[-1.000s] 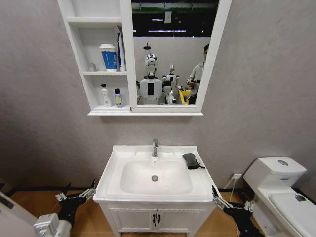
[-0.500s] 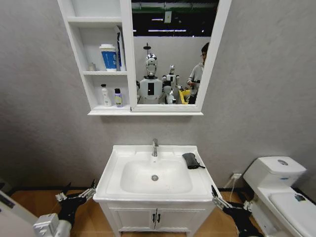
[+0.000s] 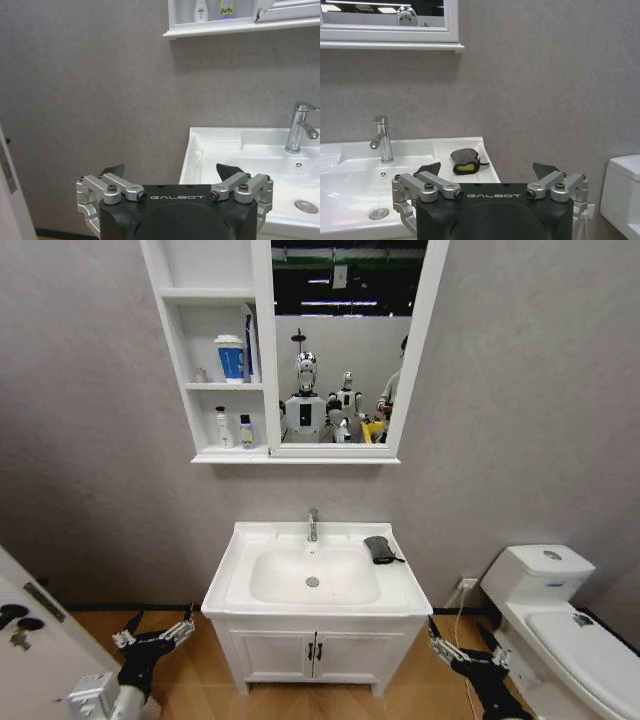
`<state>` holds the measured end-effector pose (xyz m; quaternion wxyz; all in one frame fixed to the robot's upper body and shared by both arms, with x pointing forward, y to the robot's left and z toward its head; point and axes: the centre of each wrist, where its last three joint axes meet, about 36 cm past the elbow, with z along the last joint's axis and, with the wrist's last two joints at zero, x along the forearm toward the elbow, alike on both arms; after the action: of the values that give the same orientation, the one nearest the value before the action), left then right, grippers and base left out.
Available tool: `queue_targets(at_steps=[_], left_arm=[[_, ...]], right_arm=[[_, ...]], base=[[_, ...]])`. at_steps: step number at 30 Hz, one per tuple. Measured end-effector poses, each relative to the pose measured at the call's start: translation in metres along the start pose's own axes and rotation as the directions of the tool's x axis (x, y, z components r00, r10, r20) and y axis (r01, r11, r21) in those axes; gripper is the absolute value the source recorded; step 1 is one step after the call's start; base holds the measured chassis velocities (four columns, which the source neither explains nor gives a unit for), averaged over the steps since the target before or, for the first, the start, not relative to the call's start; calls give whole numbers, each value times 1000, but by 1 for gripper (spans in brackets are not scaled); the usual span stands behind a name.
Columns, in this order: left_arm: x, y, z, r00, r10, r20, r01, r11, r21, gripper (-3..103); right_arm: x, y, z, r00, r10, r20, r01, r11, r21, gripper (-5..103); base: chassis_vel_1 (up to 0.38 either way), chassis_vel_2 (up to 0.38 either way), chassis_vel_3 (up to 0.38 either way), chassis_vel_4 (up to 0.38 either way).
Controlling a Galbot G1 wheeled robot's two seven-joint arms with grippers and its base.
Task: Move facial cleanser and shampoo from washbasin to cabinet, then wipe washbasin with towel.
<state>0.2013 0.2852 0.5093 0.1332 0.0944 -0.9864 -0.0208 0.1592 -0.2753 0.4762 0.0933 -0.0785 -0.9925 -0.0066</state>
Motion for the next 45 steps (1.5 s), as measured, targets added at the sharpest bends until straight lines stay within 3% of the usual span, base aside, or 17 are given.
queue_targets(at_steps=[33, 45], left_arm=[[0, 0, 0, 1000, 0, 0, 0, 1000, 0, 100], [0, 0, 0, 1000, 0, 0, 0, 1000, 0, 100]], right_arm=[[0, 0, 0, 1000, 0, -2, 0, 1000, 0, 100], [0, 0, 0, 1000, 0, -1, 0, 1000, 0, 100]], base=[[342, -333, -334, 323], [-32, 8, 10, 3]])
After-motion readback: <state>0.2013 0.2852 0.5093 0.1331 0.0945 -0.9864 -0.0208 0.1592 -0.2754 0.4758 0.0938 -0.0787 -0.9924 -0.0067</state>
